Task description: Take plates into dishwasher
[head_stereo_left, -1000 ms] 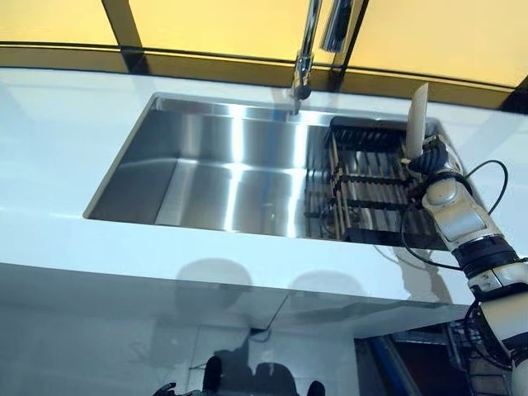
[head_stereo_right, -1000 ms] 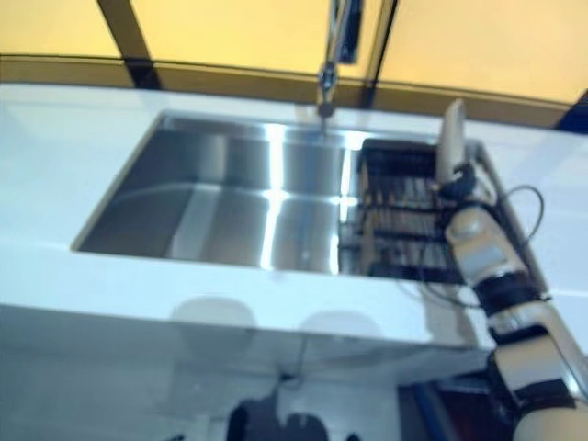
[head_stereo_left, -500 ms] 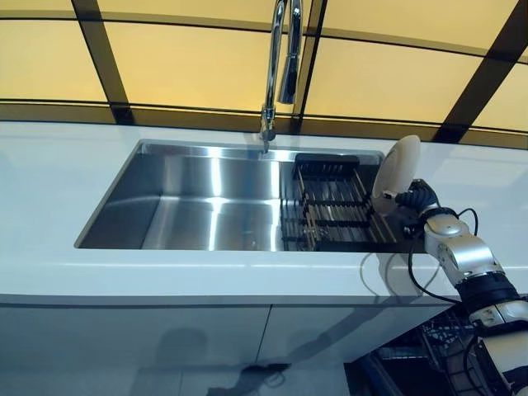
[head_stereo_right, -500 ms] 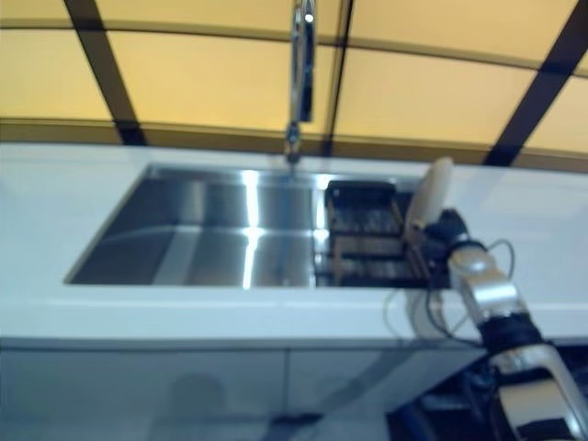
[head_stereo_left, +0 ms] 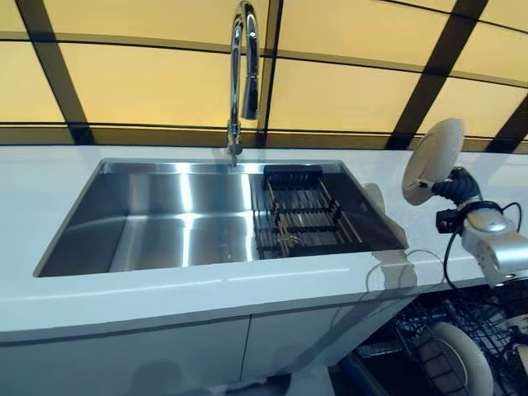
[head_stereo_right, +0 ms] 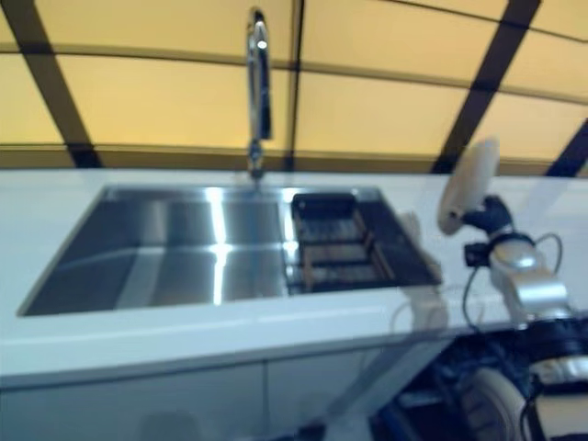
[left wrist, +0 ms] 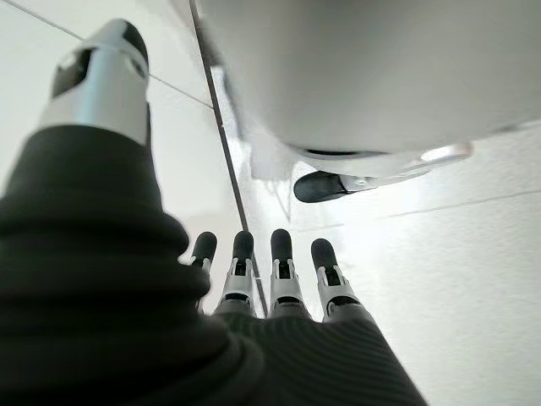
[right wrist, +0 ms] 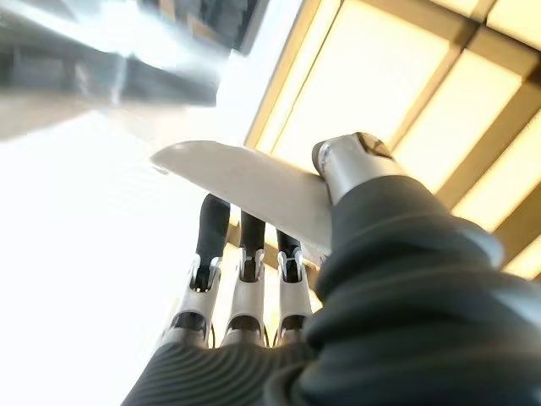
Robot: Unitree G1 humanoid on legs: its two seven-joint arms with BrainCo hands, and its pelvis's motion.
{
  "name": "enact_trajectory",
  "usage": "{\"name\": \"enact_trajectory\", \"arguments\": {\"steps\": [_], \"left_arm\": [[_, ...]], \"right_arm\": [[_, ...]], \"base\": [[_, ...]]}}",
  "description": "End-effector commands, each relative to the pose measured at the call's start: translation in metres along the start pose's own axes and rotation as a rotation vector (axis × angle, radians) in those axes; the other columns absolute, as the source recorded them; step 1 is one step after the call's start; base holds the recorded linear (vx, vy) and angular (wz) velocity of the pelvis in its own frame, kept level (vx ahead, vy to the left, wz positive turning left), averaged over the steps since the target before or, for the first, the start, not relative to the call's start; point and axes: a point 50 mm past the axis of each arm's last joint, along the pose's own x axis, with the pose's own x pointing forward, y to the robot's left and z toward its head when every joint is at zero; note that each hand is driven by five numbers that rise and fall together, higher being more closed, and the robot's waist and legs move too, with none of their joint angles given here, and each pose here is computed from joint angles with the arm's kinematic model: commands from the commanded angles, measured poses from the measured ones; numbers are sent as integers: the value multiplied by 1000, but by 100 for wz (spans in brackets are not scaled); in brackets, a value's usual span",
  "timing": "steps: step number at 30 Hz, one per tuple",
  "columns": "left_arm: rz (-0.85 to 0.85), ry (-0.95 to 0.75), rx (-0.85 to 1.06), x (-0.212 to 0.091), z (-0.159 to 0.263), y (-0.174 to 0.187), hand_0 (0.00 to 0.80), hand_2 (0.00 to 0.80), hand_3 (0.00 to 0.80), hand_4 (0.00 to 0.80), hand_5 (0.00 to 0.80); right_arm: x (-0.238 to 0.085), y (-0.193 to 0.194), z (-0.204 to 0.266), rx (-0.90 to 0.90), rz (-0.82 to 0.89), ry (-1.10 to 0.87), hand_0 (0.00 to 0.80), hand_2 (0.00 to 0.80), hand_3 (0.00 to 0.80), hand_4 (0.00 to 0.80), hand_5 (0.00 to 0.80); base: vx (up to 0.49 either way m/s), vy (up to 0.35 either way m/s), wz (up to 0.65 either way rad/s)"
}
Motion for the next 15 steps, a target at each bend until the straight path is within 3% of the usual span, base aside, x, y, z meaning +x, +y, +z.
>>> {"name": "enact_trajectory", "arguments": {"steps": [1,15], "left_arm": [[30,6,63,4,8,10,0,0,0,0,0],[48,6,47,3,9,18,0,0,0,0,0]], "right_arm": [[-5,-42,48,-35,-119,-186,800,800,800,800,800],[-21,-101,23,-227,-191,-37,800,800,800,800,800]], "base": [[12,2,-18],[0,0,-12]]}}
